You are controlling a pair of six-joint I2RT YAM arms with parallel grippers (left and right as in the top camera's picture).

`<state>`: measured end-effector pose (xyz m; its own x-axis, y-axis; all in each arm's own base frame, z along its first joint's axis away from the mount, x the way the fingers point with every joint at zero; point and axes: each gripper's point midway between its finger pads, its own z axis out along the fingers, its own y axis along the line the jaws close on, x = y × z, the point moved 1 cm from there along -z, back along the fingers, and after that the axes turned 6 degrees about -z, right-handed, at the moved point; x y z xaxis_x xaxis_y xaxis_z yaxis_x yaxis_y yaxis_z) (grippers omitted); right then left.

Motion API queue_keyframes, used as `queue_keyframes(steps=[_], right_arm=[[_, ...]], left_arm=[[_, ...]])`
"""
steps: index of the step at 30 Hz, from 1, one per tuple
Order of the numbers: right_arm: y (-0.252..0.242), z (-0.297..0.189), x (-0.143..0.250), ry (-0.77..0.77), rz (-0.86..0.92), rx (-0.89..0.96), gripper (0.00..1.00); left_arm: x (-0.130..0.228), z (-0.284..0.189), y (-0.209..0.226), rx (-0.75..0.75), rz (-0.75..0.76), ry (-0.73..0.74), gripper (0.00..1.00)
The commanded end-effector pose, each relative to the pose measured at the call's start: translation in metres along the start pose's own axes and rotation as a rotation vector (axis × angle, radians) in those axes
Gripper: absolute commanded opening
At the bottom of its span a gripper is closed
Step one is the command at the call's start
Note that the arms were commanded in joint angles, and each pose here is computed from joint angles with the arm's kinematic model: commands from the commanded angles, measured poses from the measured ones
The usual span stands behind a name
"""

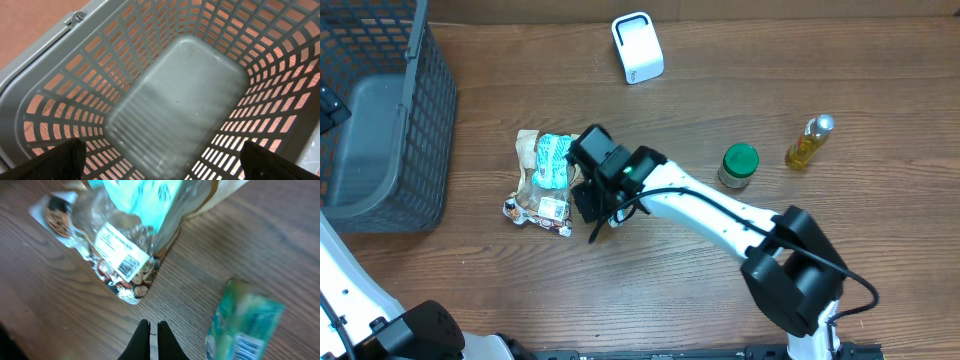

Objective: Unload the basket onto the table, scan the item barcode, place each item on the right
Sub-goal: 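Lower the right gripper over the small green-white box beside the snack bag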

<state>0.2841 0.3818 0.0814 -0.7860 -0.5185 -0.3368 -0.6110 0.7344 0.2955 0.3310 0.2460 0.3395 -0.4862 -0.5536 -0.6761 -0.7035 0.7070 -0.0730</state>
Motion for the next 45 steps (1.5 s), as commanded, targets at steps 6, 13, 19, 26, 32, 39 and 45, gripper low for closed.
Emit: queue_keyframes(steps=[6, 13, 19, 26, 32, 39, 45], right_arm=[[-0.029, 0.013, -0.002, -0.02, -0.001, 0.217, 0.04], [-0.05, 0.007, 0.003, -0.005, 0.004, 0.332, 0.08], [-0.063, 0.002, 0.007, 0.005, 0.001, 0.414, 0.12], [-0.064, 0.003, 0.007, 0.002, 0.02, 0.416, 0.13], [-0.062, 0.004, 0.008, -0.005, 0.06, 0.416, 0.3], [-0.067, 0.005, 0.011, 0.006, 0.057, 0.446, 0.39], [-0.071, 0.011, 0.016, 0.028, 0.056, 0.462, 0.39]], left_arm=[[-0.004, -0.002, -0.002, 0.008, 0.019, -0.012, 1.0], [-0.004, -0.002, -0.002, 0.008, 0.019, -0.011, 0.99], [-0.004, -0.002, -0.002, 0.008, 0.019, -0.012, 1.0], [-0.004, -0.002, -0.002, 0.008, 0.019, -0.012, 0.99], [-0.004, -0.002, -0.002, 0.008, 0.019, -0.012, 1.0], [-0.004, -0.002, -0.002, 0.008, 0.019, -0.012, 0.99], [-0.004, -0.002, -0.002, 0.008, 0.019, -0.012, 1.0]])
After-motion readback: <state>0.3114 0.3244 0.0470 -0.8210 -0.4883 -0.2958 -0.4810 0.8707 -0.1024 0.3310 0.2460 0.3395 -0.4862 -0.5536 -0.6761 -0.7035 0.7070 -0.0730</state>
